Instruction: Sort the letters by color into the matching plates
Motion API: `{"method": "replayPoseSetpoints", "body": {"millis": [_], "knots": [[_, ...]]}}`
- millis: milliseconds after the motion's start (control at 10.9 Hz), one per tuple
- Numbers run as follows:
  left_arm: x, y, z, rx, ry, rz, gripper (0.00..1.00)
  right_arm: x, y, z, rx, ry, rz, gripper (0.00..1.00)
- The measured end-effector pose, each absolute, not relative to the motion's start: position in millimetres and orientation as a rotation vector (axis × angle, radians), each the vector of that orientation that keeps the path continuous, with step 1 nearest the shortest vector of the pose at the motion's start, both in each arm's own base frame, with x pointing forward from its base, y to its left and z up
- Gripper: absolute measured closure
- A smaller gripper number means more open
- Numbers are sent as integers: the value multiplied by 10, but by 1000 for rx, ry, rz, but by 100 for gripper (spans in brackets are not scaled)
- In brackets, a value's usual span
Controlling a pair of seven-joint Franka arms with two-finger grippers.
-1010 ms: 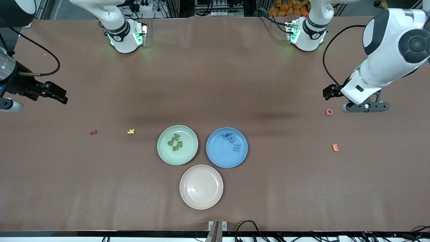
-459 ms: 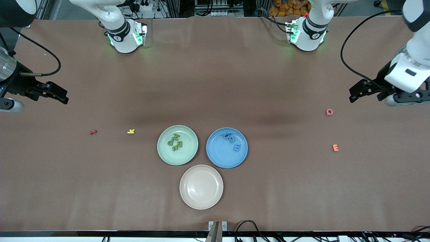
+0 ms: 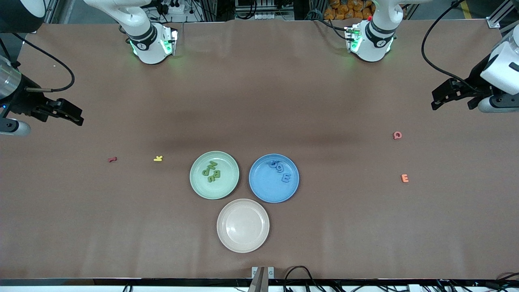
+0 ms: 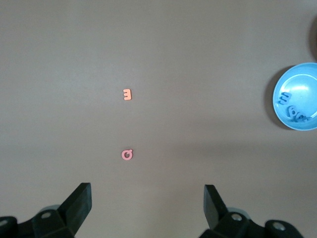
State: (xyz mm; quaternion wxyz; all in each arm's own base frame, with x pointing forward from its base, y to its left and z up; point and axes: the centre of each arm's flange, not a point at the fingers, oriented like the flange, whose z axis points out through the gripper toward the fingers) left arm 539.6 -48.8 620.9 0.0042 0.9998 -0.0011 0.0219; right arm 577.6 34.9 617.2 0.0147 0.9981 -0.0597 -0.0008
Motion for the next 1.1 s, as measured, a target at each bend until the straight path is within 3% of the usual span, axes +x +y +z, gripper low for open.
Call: {"method": "replayPoseSetpoints", "body": {"millis": [1102], "knots": [[5450, -542, 6270, 3133, -90, 56, 0, 5776, 355, 6170, 3107, -184, -3, 0]]}}
